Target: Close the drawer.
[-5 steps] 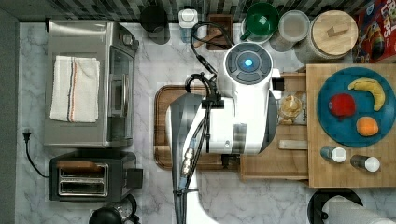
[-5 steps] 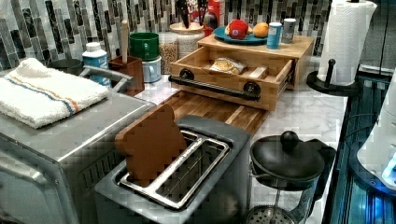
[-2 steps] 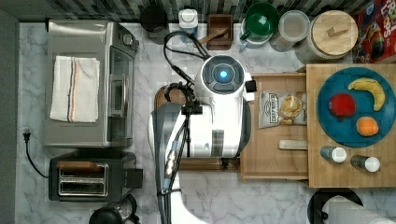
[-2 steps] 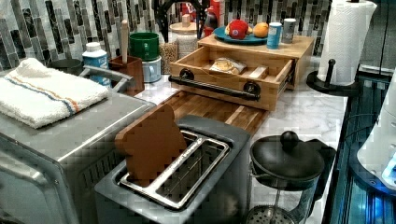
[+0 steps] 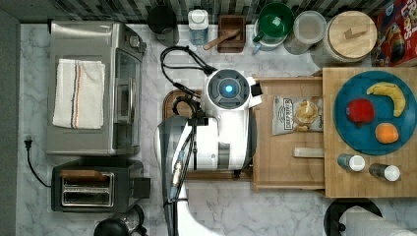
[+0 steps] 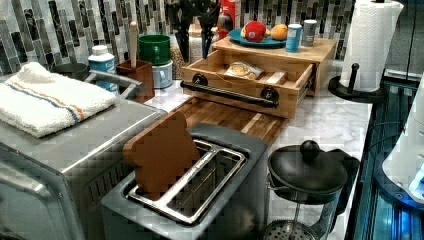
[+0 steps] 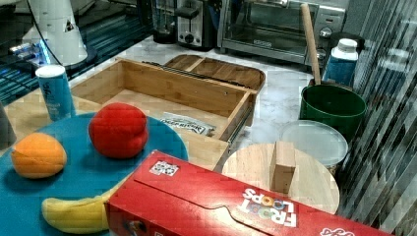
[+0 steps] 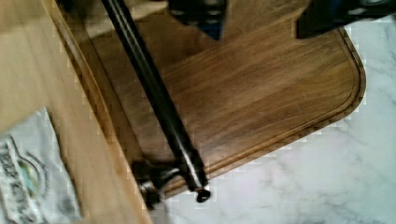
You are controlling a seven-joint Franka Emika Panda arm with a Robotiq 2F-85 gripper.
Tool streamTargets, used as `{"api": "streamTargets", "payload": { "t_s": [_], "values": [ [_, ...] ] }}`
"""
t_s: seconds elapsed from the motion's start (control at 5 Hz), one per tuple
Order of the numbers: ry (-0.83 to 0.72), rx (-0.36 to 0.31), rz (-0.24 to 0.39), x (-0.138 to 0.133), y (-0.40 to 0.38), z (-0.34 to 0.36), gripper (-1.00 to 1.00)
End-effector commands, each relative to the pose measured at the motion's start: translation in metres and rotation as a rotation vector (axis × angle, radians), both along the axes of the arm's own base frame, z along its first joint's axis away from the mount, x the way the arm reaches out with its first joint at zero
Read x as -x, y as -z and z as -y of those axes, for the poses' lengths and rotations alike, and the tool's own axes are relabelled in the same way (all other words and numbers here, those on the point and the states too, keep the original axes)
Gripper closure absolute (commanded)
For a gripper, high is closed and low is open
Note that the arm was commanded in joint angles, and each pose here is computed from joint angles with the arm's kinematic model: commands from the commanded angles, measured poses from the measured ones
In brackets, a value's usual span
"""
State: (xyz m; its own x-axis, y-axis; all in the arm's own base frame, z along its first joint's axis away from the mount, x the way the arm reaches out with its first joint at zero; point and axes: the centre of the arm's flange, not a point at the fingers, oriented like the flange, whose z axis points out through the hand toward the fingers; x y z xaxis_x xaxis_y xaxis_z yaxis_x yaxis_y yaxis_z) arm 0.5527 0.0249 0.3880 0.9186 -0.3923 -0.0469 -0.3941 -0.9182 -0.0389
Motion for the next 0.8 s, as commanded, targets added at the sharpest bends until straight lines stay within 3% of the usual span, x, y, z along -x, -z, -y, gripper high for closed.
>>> {"api": "streamTargets", "payload": {
  "t_s": [0.2,0.8],
  "values": [
    [-0.201,-0.022,-0.019,0.03,0.06,-0.043,1.0],
    [-0.4,0.053,-0.016,0.037,0.114,0.003,1.0]
  ]
}}
